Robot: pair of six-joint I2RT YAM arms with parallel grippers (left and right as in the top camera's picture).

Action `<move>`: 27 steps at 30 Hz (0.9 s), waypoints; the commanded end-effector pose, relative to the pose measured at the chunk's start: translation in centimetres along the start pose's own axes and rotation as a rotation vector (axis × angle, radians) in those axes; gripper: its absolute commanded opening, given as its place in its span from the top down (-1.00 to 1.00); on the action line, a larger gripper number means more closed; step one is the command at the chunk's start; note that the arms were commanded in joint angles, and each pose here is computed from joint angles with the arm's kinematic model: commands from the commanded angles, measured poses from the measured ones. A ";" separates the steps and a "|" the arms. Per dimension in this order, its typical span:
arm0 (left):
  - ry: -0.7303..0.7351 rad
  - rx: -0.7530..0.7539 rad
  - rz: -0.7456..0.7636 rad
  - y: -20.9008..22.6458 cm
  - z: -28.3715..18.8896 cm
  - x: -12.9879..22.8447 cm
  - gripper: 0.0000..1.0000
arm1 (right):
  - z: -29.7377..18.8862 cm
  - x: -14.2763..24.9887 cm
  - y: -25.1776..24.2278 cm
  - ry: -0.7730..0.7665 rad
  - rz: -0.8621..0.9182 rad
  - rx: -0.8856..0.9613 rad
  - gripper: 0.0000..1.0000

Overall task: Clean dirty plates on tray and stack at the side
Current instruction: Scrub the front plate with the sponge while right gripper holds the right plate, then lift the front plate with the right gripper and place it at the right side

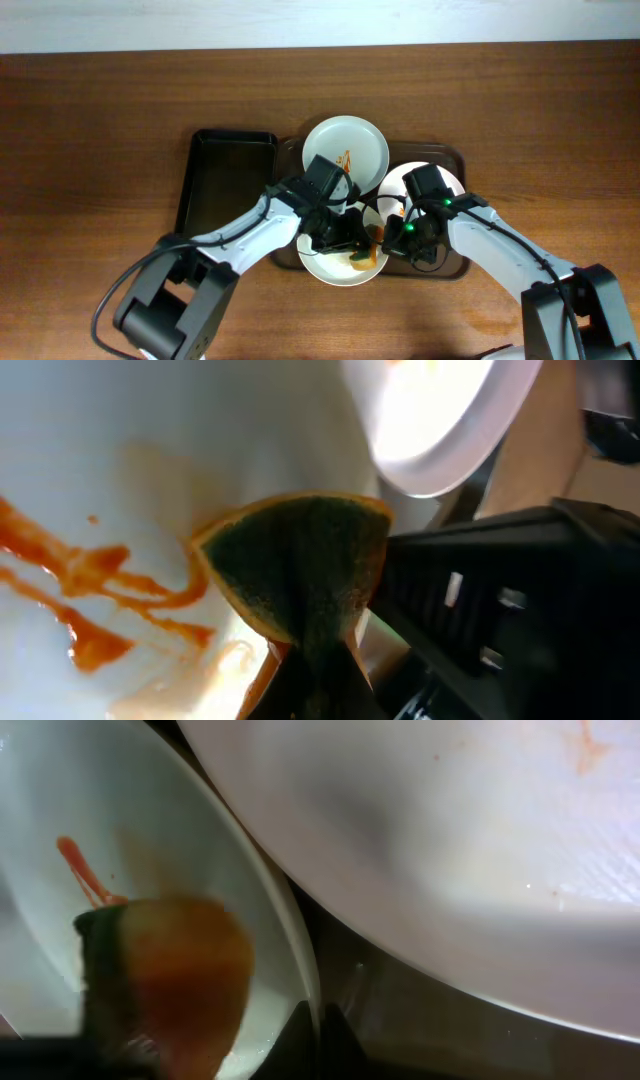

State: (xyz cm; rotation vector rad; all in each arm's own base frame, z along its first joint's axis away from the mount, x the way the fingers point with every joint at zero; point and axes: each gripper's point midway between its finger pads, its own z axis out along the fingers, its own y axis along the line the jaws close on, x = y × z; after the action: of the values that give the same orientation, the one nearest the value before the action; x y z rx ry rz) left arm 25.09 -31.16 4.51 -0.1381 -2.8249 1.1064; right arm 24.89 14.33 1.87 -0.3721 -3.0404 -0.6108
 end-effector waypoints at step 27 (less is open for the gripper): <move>-0.538 -0.675 -0.137 16.7 -21.1 -6.8 1.00 | -9.5 -3.9 0.0 -0.204 -0.206 0.282 0.92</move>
State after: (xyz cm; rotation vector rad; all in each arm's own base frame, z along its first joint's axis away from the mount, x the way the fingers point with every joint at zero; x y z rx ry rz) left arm 35.23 -6.44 9.66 0.3697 -3.5289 0.1748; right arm 26.98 10.69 7.51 -0.1887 -3.2303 -0.2680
